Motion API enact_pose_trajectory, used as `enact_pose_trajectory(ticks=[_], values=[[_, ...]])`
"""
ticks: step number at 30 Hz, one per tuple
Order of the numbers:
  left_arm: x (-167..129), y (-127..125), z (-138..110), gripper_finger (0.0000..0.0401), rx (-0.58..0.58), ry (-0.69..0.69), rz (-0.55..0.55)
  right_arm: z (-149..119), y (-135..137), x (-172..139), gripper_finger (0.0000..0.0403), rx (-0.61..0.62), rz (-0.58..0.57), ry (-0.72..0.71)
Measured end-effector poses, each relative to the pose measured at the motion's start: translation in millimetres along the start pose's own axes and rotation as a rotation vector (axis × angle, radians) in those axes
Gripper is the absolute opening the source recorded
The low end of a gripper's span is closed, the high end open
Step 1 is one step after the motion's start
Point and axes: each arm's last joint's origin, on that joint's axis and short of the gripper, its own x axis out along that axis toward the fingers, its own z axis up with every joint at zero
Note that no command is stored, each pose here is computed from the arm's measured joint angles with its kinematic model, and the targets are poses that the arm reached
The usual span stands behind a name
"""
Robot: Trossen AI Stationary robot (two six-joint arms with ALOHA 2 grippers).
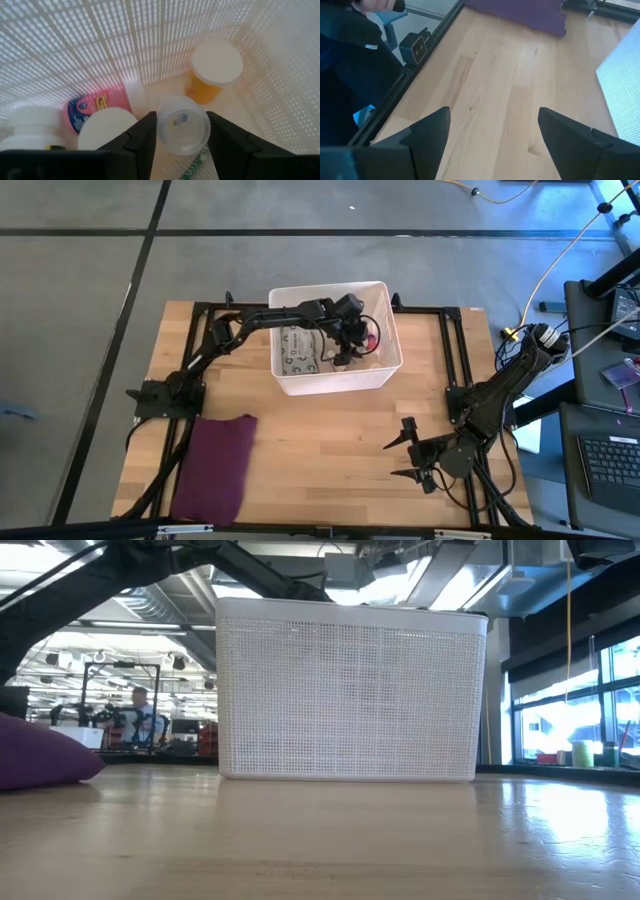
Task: Pick & place medical supplies in basket/bin
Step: Put the transparent pill bottle into the white bin, then return to Home Position
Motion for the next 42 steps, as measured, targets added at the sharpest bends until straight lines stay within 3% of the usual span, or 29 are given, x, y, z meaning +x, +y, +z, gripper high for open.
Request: enact_pose_trajectory(ticks=[14,22,25,29,34,38,42], values=[[0,-5,-5,0.018,-0.135,0.063,-0.033,-1,0,0,0.0304,0.012,-0.003,0.009],[-20,-7,21,0.0211,-0.103,0.049,-0.032,-1,0,0,0.0304,0.013,-0.002,0.009],[-46,-10,44,0.0211,-0.091,0.051,-0.035,-1,0,0,0.0304,0.013,-0.002,0.009],[-105,-21,77,0.021,-0.034,-0.008,-0.034,0,0,0,0.0304,0.018,-0.001,0.003],[-197,-55,104,0.0212,0.099,-0.196,-0.066,2,0,0,0.0304,0.19,-0.011,-0.033],[-244,-87,100,0.021,0.113,-0.23,-0.036,-7,-4,6,0.0304,0.191,-0.036,-0.07],[-264,-117,79,0.0212,0.067,-0.235,0.047,-13,-22,-2,0.0304,0.183,-0.043,-0.169]])
